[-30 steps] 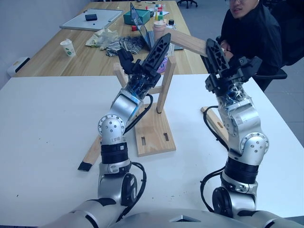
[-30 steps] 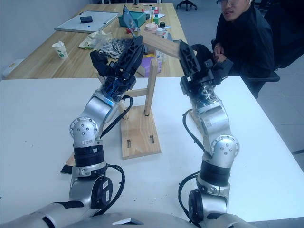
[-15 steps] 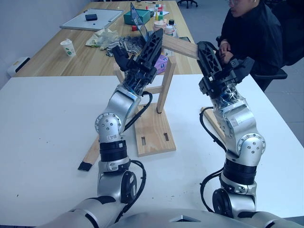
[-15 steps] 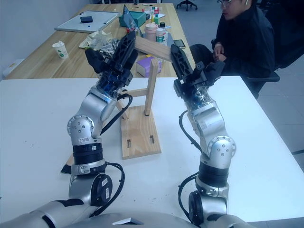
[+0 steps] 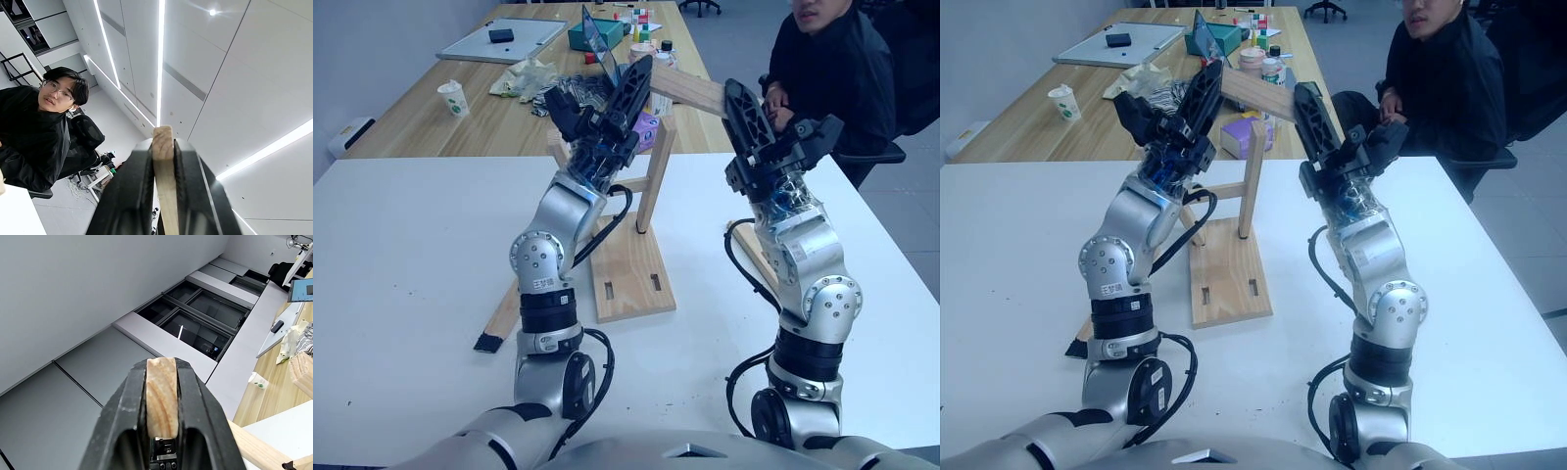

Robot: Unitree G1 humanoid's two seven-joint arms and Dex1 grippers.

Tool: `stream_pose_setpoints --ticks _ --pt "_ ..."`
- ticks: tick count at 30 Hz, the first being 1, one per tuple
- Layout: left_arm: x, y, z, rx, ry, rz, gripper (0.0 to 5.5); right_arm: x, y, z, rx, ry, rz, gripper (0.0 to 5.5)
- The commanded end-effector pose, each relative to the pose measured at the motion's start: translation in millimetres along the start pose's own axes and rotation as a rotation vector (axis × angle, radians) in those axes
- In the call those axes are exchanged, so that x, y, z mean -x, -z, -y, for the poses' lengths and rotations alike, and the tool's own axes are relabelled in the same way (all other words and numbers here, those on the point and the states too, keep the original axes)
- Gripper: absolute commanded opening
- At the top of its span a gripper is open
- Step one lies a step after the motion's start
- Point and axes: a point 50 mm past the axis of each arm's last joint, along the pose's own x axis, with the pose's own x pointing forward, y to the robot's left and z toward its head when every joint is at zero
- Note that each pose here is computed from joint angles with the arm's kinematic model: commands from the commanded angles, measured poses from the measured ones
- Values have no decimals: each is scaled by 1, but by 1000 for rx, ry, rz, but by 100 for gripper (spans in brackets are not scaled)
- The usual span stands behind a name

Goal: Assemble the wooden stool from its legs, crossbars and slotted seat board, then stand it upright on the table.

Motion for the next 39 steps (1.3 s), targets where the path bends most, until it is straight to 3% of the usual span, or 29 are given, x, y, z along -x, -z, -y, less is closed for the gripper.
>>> stream_pose_setpoints --ticks 1,2,8,11,17,22,25,32,39 --pt "-12 5 12 -9 46 -37 41 1 5 2 -3 28 -16 40" --pt "-12 4 12 -14 43 -35 41 1 6 3 -2 42 -22 77" --pt "-8 -11 4 -94 -36 -11 36 2 3 12 14 92 -31 184" --pt "-2 -27 0 -290 -70 -59 36 19 -8 28 132 177 -81 187" --pt "12 -63 4 -549 -123 -97 36 47 -68 53 285 350 66 187" --pt "66 -128 33 -781 -189 -216 36 71 -109 50 373 413 219 187" --pt "97 -154 32 -873 -279 -407 36 90 -127 50 417 476 295 187" --pt "154 -152 -27 -939 -669 -623 36 87 -115 59 442 502 229 187" --pt "178 -146 -34 -949 -783 -663 36 92 -112 64 461 525 200 187"
